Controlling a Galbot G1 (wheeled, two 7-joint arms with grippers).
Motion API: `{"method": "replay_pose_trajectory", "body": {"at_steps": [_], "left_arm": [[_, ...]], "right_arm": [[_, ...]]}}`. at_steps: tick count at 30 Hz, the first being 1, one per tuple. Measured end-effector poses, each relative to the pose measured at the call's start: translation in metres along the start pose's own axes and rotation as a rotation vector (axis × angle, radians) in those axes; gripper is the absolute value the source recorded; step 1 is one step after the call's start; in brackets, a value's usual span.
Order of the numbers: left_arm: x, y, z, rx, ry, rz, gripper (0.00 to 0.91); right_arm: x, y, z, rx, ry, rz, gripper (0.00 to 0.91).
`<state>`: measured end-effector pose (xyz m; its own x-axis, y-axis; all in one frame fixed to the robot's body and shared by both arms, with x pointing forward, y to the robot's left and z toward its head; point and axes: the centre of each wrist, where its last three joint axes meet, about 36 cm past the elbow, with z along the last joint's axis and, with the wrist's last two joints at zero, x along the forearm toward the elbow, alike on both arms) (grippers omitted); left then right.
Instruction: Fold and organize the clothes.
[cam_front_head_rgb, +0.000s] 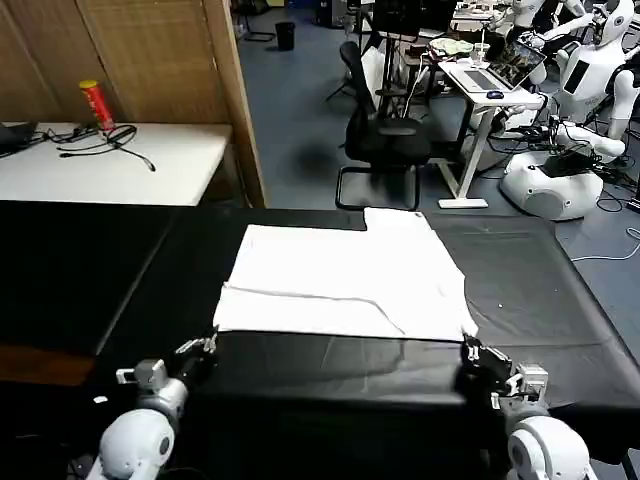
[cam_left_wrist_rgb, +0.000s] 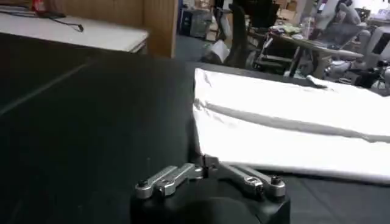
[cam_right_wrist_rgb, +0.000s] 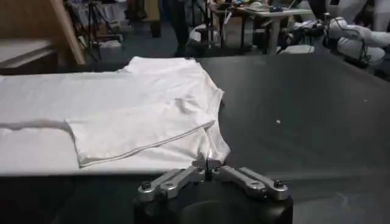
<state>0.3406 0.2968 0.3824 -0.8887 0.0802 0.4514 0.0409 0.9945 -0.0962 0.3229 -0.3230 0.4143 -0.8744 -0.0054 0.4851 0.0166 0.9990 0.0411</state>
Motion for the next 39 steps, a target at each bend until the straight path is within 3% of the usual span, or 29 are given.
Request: {"method": "replay_pose_trajectory", "body": {"at_steps": [7, 14, 15, 16, 17, 23, 29, 33, 39], "left_arm": [[0.036, -0.009, -0.007, -0.069, 0.018, -0.044, 0.000], [0.064, -0.019, -0.007, -0.092, 0.027, -0.066, 0.000], [0.068, -0.020, -0.007, -0.092, 0.031, -0.068, 0.624], [0.070, -0.021, -0.007, -0.091, 0.037, -0.071, 0.878], [0.073, -0.022, -0.008, -0.091, 0.045, -0.073, 0.878], [0.091, -0.026, -0.007, -0.096, 0.099, -0.099, 0.878], [0.109, -0.032, -0.009, -0.137, 0.158, -0.142, 0.878], [0.121, -0.039, -0.018, -0.138, 0.130, -0.136, 0.878], [0.115, -0.038, -0.048, -0.126, -0.028, -0.068, 0.878]], "right_arm": [[0.022, 0.000, -0.003, 0.062, 0.073, 0.012, 0.068], [0.037, 0.007, -0.001, 0.073, 0.114, 0.005, 0.068], [0.039, 0.008, 0.000, 0.074, 0.119, 0.004, 0.078], [0.041, 0.008, -0.001, 0.075, 0.122, 0.003, 0.293], [0.043, 0.009, -0.001, 0.078, 0.128, 0.001, 0.878], [0.058, 0.012, -0.007, 0.104, 0.149, 0.002, 0.878], [0.077, 0.019, -0.023, 0.111, 0.107, -0.017, 0.878], [0.086, 0.023, -0.041, 0.119, 0.019, -0.052, 0.878], [0.061, 0.017, -0.069, 0.152, -0.159, -0.074, 0.878]]}}
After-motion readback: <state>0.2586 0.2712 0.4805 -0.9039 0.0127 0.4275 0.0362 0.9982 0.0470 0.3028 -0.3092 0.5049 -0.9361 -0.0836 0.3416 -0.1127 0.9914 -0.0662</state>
